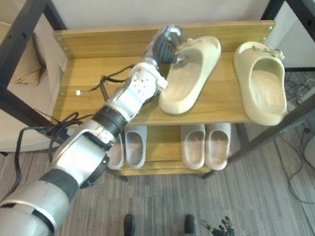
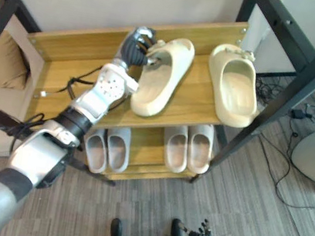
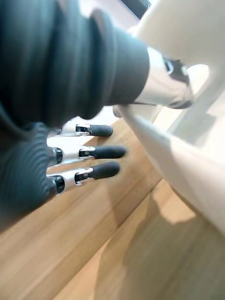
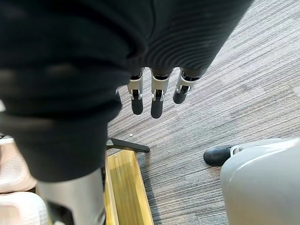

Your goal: Organize the slippers on the shoe rack

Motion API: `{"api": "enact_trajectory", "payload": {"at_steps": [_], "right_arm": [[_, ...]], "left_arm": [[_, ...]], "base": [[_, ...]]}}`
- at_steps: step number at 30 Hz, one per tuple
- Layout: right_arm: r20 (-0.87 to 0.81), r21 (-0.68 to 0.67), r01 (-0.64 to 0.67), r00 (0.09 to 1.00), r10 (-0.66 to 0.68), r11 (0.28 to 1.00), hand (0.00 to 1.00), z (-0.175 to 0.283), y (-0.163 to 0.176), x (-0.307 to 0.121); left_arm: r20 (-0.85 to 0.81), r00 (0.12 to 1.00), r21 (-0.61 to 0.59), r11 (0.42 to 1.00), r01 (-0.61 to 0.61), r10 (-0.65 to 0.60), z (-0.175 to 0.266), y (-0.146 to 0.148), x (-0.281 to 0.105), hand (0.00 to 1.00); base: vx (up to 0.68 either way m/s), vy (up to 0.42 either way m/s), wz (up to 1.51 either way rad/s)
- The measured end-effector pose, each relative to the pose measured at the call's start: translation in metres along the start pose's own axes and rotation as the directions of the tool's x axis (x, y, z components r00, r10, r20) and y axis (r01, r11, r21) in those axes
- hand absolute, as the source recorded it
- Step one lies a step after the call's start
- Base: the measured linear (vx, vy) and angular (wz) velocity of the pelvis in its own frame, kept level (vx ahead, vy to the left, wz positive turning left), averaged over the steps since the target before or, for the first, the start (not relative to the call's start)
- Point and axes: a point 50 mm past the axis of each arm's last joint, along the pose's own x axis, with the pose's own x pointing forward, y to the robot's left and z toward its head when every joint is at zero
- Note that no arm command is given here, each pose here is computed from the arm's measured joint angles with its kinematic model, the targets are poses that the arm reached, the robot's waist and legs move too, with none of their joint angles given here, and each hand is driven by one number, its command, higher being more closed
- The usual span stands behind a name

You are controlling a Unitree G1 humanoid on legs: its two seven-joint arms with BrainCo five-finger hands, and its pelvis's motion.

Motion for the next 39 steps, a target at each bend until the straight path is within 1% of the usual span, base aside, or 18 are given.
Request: {"api": "enact_trajectory", "payload": {"at_steps": [12, 15, 18, 20, 24, 27, 31, 36, 39], "right_arm": [[-0.005, 0.011, 0.007, 1.000, -0.007, 1.000, 0.00, -0.001, 0.000, 0.000], [-0.008, 0.010, 0.006, 1.000, -0.006, 1.000, 0.00, -0.002, 0.000, 0.000], [-0.011, 0.007, 0.003, 1.000, -0.003, 1.000, 0.00, -0.002, 0.001, 0.000], [-0.027, 0.001, 0.001, 1.000, -0.001, 1.000, 0.00, -0.006, 0.001, -0.001], [-0.041, -0.004, -0.004, 0.999, 0.004, 1.000, 0.00, -0.008, 0.002, 0.000], [-0.060, -0.010, -0.010, 0.998, 0.009, 1.000, 0.00, -0.011, 0.004, 0.002], [-0.075, -0.019, -0.024, 0.997, 0.023, 1.000, 0.00, -0.012, 0.009, 0.004], [-0.085, -0.035, -0.041, 0.996, 0.038, 0.999, 0.00, -0.014, 0.012, 0.004], [-0.095, -0.046, -0.049, 0.995, 0.044, 0.998, 0.00, -0.015, 0.014, 0.005]], "left_arm": [[-0.009, 1.000, -0.043, 0.999, -0.018, 0.018, 0.002, -0.004, 0.000, 0.00], [-0.011, 1.000, -0.086, 0.996, -0.018, 0.017, 0.006, -0.010, -0.001, 0.00], [0.004, 1.000, -0.126, 0.992, -0.029, 0.030, 0.011, -0.009, 0.000, 0.00], [0.050, 0.997, -0.170, 0.985, -0.042, 0.051, 0.022, -0.007, -0.002, 0.00], [0.103, 0.993, -0.231, 0.973, -0.028, 0.053, 0.027, -0.010, -0.013, 0.00], [0.112, 0.992, -0.280, 0.960, -0.017, 0.050, 0.022, -0.014, -0.026, 0.00], [0.096, 0.994, -0.335, 0.942, -0.023, 0.058, 0.011, -0.011, -0.040, 0.00], [0.040, 0.998, -0.435, 0.900, -0.029, 0.051, -0.007, -0.015, -0.058, 0.00], [-0.031, 0.997, -0.479, 0.875, -0.071, 0.064, -0.028, -0.011, -0.070, 0.00]], "base": [[0.00, 0.000, 0.00], [0.00, -0.003, 0.08], [-0.01, -0.002, 0.05], [-0.02, -0.006, 0.12], [-0.01, -0.007, 0.15], [0.00, -0.002, 0.17], [0.00, 0.001, 0.07], [0.00, -0.005, 0.21], [-0.01, -0.002, 0.05]]}}
